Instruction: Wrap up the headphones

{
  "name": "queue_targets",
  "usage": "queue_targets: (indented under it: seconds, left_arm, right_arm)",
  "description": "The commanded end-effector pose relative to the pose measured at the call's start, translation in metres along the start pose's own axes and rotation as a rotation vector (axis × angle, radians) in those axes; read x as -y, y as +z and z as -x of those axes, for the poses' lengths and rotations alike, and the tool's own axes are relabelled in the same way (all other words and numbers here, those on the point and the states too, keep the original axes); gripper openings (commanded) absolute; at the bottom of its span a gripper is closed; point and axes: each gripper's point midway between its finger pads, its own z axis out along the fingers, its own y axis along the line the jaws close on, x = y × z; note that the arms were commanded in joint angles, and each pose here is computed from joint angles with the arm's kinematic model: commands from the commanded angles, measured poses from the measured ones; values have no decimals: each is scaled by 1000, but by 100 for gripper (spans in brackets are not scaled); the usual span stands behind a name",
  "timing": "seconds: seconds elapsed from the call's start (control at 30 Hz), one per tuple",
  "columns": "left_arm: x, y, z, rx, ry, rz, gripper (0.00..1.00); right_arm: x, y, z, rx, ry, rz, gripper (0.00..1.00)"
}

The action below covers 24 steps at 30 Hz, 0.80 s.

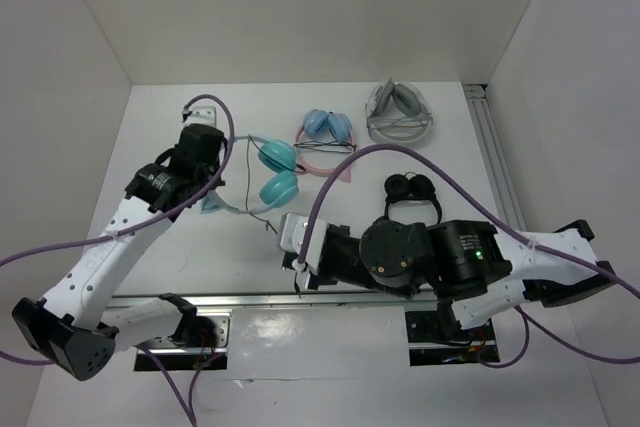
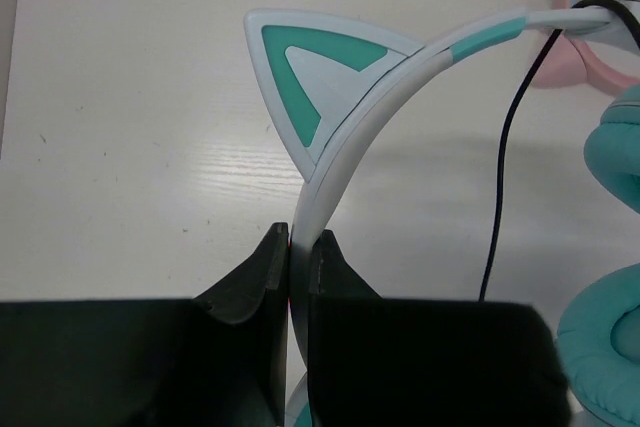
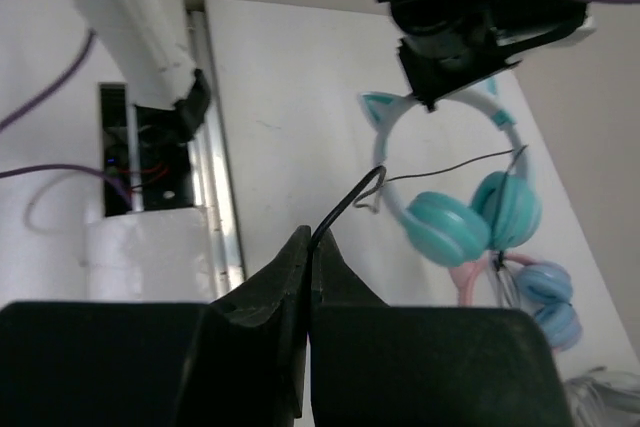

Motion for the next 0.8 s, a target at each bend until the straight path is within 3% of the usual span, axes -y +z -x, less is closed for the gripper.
queue_targets:
  seconds: [0.0, 0.23, 0.37, 0.63, 0.77]
  left_arm:
    - [22, -12, 24, 123, 42, -45, 0]
    - [48, -21, -3, 98, 181, -90, 0]
    - [55, -21, -12, 82, 225, -80, 0]
    - [51, -20, -12, 70, 184, -42, 0]
    - [37, -14, -1, 45, 60, 49, 0]
  right_arm:
    - [36, 7, 6, 48, -13, -121, 0]
    - [111, 18, 10, 54, -12, -205, 0]
    - [132, 23, 15, 24, -37, -246, 0]
    - [118, 36, 24, 58, -21, -164, 0]
    - [80, 39, 32, 89, -15, -45, 0]
